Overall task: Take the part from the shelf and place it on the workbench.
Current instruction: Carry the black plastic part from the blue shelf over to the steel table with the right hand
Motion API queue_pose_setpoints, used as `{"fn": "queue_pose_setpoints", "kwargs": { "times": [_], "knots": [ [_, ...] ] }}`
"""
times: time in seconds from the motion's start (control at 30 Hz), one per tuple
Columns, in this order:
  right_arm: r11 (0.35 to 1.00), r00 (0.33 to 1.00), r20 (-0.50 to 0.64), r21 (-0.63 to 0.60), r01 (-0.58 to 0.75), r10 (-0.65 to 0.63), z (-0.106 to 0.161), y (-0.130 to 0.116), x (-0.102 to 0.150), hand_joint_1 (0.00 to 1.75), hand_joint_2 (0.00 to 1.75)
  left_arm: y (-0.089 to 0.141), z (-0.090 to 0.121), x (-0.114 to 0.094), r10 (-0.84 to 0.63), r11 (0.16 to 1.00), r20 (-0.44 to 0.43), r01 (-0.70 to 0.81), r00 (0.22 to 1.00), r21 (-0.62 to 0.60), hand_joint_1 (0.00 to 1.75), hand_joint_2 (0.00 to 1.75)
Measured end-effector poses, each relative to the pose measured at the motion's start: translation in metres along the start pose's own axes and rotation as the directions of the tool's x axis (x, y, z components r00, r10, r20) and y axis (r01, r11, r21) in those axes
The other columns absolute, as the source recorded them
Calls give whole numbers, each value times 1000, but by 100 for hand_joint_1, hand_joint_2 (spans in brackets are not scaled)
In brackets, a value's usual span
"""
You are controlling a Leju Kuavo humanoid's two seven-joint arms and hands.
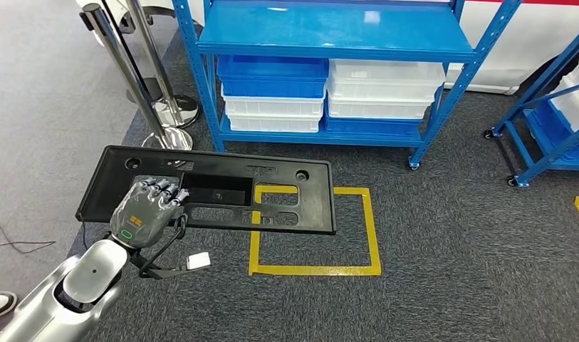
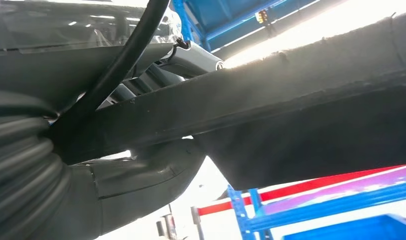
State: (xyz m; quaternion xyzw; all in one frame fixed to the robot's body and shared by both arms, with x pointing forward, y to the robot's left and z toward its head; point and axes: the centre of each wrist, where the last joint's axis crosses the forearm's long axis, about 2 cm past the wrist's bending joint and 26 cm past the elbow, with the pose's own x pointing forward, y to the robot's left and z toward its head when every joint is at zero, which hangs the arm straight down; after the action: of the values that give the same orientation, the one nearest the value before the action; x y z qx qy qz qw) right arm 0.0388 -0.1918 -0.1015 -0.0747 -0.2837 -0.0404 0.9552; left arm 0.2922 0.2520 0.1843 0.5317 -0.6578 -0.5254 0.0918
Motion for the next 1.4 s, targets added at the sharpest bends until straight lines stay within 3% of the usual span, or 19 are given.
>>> {"fn": "queue_pose_setpoints", "kwargs": {
  "times": [0.5, 0.63, 0.77, 0.93, 1.4],
  "knots": [
    [1000, 1000, -4, 11, -8, 8, 1, 1, -1, 0, 0, 0, 5, -7, -19, 1000, -3, 19, 1000, -7, 175, 175],
    [982, 992, -124, 184, 50, -27, 1, 5, 0, 0, 0, 3, -4, -11, -18, 1000, 38, 17, 999, 23, 175, 175],
    [932, 985, -168, 351, 95, -37, -10, -30, -4, 0, 0, 3, -21, -17, -16, 999, 59, 12, 998, 53, 175, 175],
    [941, 984, -178, 331, 76, -17, -13, -65, -13, 0, 0, 2, -34, -20, -16, 998, 56, 12, 998, 66, 175, 175],
    [949, 984, -176, 310, 57, -2, -13, -70, -16, 0, 0, 4, -46, -19, -44, 996, 46, 40, 998, 78, 175, 175]
  ]
}}
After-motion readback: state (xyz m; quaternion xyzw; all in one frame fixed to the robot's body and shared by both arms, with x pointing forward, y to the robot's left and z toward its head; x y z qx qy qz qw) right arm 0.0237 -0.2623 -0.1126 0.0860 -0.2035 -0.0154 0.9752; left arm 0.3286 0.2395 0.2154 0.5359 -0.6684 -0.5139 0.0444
